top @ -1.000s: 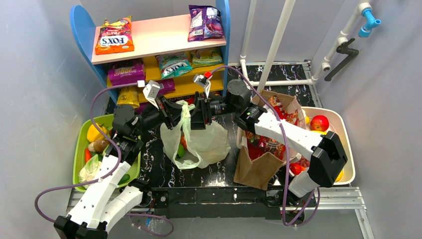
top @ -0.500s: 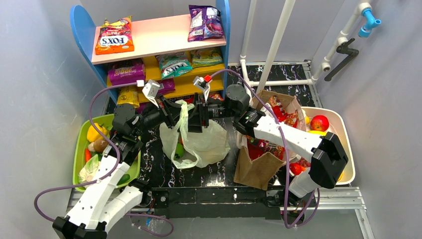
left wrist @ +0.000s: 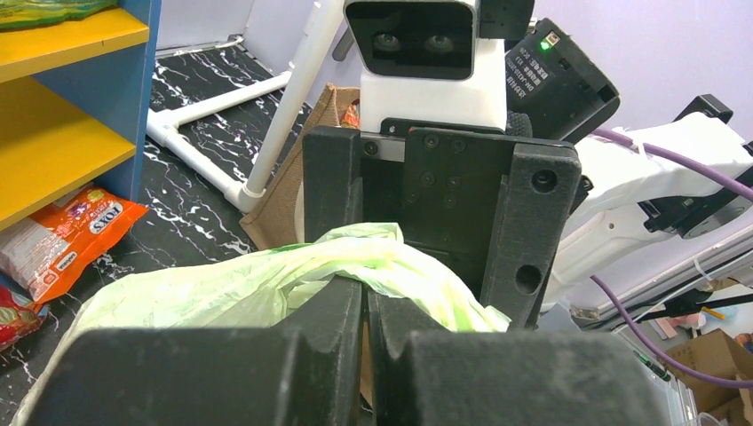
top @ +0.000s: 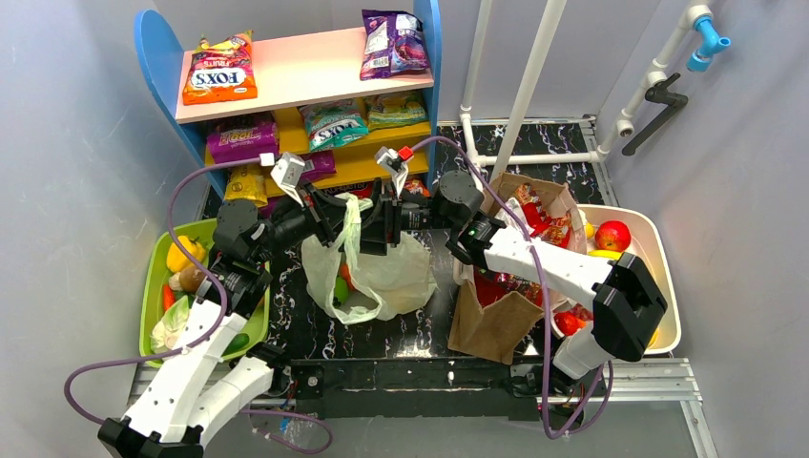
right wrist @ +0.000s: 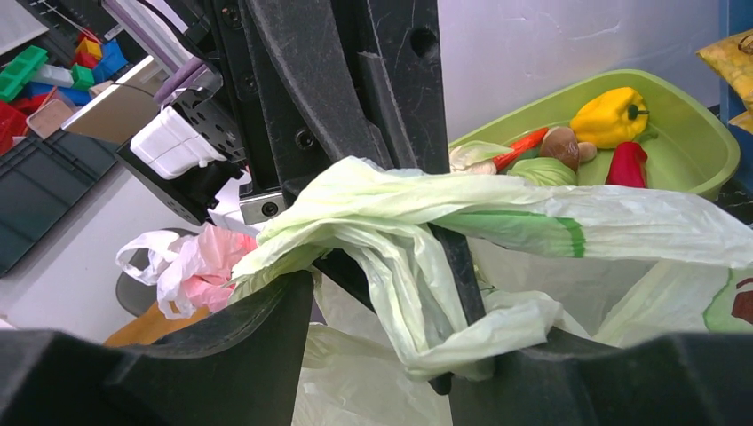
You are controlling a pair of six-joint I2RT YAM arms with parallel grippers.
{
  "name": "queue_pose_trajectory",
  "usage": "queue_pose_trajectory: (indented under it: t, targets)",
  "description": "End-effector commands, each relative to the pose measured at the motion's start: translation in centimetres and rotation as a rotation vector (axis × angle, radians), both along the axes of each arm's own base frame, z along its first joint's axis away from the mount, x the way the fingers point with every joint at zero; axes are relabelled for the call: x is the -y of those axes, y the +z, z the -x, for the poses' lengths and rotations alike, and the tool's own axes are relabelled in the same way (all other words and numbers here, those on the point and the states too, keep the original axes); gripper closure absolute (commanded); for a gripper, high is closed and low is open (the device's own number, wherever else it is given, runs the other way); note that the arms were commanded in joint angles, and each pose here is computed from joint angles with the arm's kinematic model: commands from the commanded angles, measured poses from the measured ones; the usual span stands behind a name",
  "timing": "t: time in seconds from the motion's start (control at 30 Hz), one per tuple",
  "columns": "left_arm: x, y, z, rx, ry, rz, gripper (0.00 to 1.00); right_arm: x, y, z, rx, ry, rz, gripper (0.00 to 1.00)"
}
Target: Place the food into the grocery bag and tie it
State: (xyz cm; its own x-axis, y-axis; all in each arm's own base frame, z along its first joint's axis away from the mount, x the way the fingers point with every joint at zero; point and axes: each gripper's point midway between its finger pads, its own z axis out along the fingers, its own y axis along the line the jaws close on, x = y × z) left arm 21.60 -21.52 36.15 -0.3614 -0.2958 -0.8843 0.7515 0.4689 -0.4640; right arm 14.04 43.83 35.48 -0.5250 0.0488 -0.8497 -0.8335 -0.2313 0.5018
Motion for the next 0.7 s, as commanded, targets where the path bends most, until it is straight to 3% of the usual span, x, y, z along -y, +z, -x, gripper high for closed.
queue_pose_trajectory:
  t: [0.0, 0.33, 0.53, 0.67]
  targets:
    - [-1.8, -0.4, -3.3, -0.017, 0.181, -0.032, 1.00, 2.0, 6.7, 4.3, 0.144, 0.106, -0.220, 0.44]
    - [-2.7, -1.0, -4.8, -0.036, 0.271, -0.043, 1.00, 2.7, 7.7, 5.3, 0.154, 0.145, -0.285, 0.45]
    - [-3.4, -1.3, -5.9, -0.060, 0.334, -0.060, 1.00, 2.9, 7.8, 5.7, 0.155, 0.161, -0.302, 0.58]
    - [-3.9, -1.4, -6.4, -0.068, 0.371, -0.071, 1.00, 3.1, 7.3, 6.1, 0.164, 0.185, -0.299, 0.59]
